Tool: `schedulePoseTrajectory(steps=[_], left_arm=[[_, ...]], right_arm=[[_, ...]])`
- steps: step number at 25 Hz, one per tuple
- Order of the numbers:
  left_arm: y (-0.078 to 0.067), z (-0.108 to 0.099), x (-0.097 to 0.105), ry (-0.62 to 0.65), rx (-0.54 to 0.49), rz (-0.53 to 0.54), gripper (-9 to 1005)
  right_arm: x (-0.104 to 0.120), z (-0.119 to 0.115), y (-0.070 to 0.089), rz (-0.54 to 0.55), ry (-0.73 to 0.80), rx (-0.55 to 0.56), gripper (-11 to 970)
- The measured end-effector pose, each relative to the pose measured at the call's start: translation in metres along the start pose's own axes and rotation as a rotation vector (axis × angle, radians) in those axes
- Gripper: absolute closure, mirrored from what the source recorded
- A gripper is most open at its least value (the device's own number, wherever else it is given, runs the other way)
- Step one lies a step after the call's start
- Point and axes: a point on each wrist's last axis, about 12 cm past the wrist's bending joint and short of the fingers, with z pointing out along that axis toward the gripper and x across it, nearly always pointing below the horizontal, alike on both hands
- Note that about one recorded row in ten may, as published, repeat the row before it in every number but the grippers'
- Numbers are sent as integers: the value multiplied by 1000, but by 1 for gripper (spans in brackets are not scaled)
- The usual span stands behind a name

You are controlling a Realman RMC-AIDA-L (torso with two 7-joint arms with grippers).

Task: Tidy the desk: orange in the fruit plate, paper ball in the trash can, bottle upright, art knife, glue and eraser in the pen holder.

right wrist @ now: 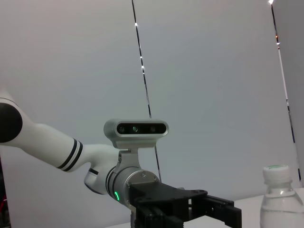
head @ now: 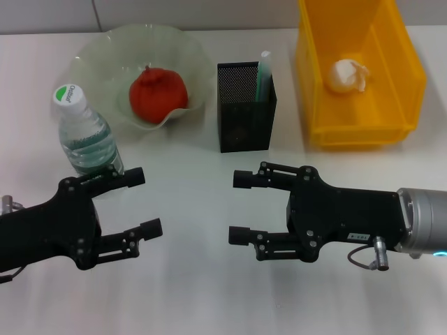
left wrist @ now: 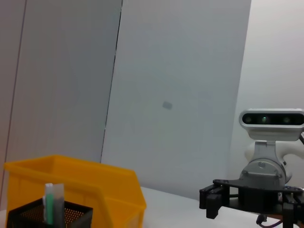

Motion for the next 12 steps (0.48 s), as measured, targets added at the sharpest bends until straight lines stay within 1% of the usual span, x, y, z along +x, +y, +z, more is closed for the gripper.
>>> schedulePoseTrajectory(steps=[12], left_arm=[[0,3,2,11,6,-13,177]], right_arm=[[4,1,2,9,7,10,185]])
